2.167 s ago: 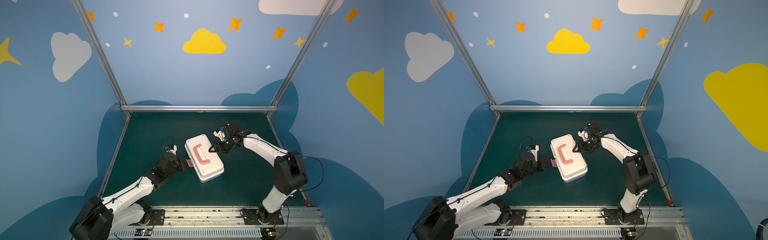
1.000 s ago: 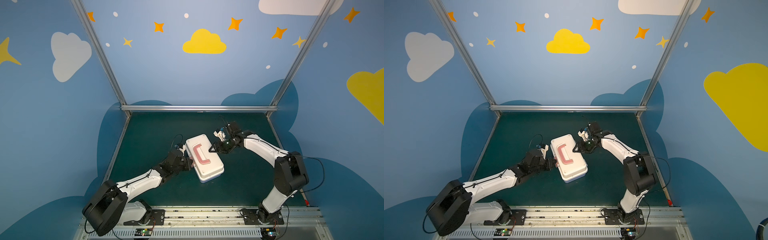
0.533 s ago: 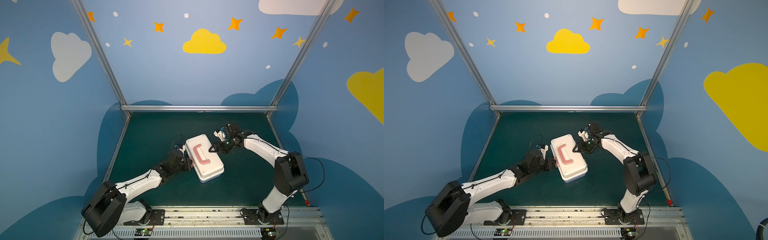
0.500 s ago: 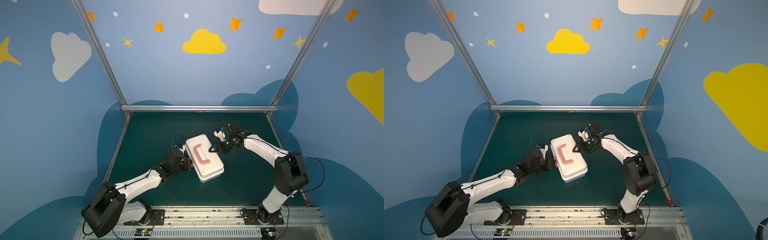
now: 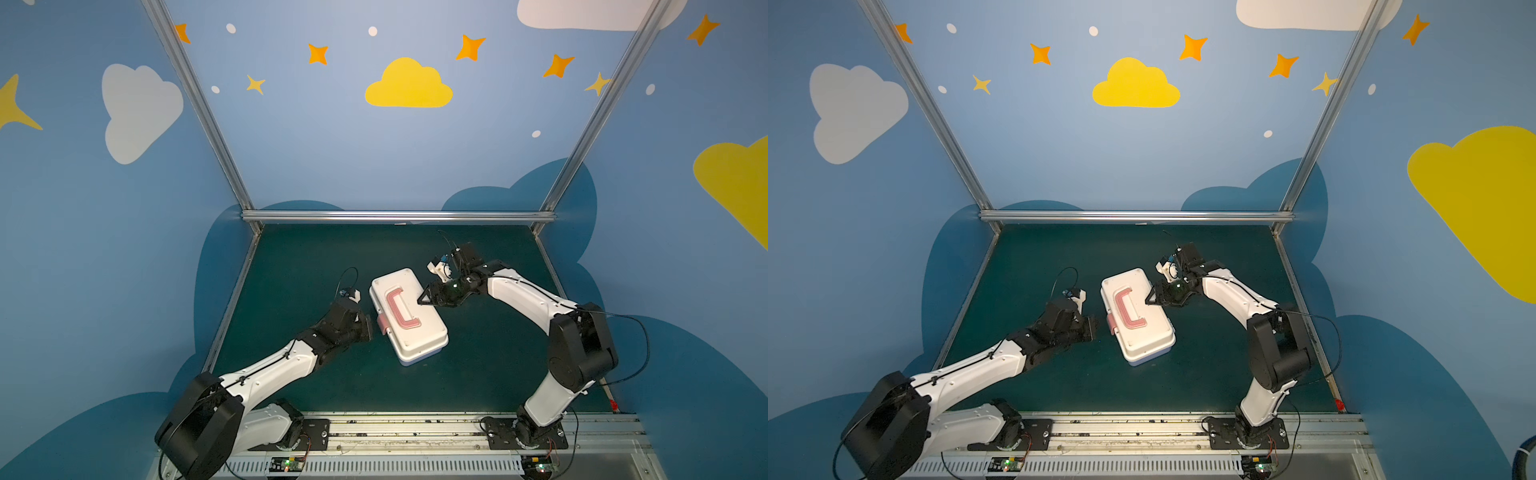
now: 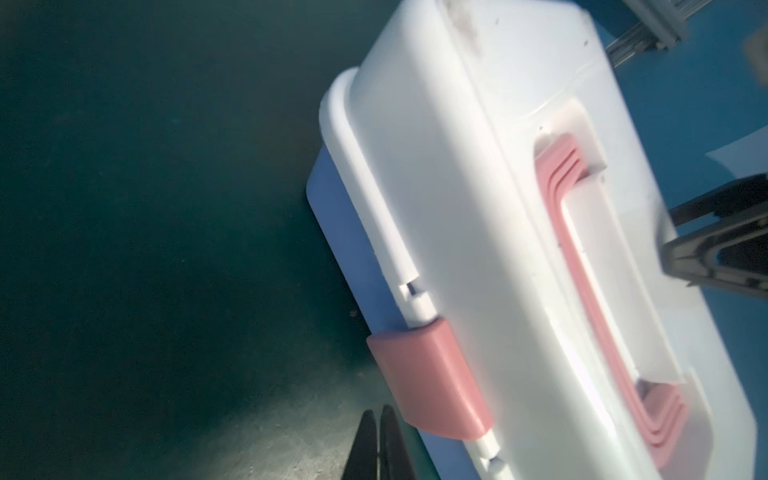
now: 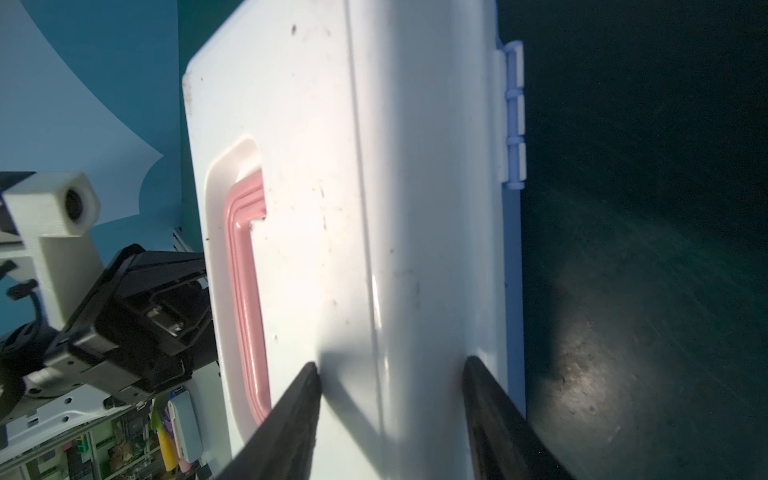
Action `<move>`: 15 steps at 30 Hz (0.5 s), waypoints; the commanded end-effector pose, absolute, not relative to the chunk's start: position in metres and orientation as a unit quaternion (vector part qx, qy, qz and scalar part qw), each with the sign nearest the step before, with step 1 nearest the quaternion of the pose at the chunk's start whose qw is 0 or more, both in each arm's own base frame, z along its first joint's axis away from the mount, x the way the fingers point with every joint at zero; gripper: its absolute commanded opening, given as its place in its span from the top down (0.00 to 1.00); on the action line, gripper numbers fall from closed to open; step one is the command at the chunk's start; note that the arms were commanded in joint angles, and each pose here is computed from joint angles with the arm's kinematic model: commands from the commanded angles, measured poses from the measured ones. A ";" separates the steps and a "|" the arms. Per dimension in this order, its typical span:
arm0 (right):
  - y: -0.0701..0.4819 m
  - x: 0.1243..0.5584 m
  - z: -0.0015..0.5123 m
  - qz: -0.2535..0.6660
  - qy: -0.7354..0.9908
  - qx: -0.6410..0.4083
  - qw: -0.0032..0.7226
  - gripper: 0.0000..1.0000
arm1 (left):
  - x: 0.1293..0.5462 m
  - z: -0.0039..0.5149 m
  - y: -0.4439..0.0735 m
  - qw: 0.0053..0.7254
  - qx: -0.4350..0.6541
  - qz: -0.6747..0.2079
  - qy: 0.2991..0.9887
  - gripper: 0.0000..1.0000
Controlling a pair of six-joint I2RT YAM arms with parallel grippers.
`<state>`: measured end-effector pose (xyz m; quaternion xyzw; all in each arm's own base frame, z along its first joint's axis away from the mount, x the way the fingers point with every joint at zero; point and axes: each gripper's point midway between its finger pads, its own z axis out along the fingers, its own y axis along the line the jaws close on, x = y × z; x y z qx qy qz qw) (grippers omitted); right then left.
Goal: Pack the tool kit
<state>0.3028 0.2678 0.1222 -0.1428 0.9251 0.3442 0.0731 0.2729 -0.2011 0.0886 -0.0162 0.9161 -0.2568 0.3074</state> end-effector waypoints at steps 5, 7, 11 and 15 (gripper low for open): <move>0.261 0.252 0.069 0.299 0.943 -0.136 -0.043 0.46 | 0.271 0.075 -0.222 0.279 0.025 -0.278 0.919 0.96; 0.261 0.252 0.068 0.299 0.943 -0.136 -0.044 0.46 | 0.272 0.075 -0.227 0.277 0.031 -0.280 0.919 0.96; 0.261 0.251 0.068 0.300 0.943 -0.135 -0.044 0.46 | 0.271 0.072 -0.234 0.270 0.039 -0.284 0.919 0.96; 0.261 0.250 0.068 0.303 0.943 -0.135 -0.044 0.46 | 0.276 0.075 -0.242 0.273 0.047 -0.290 0.916 0.96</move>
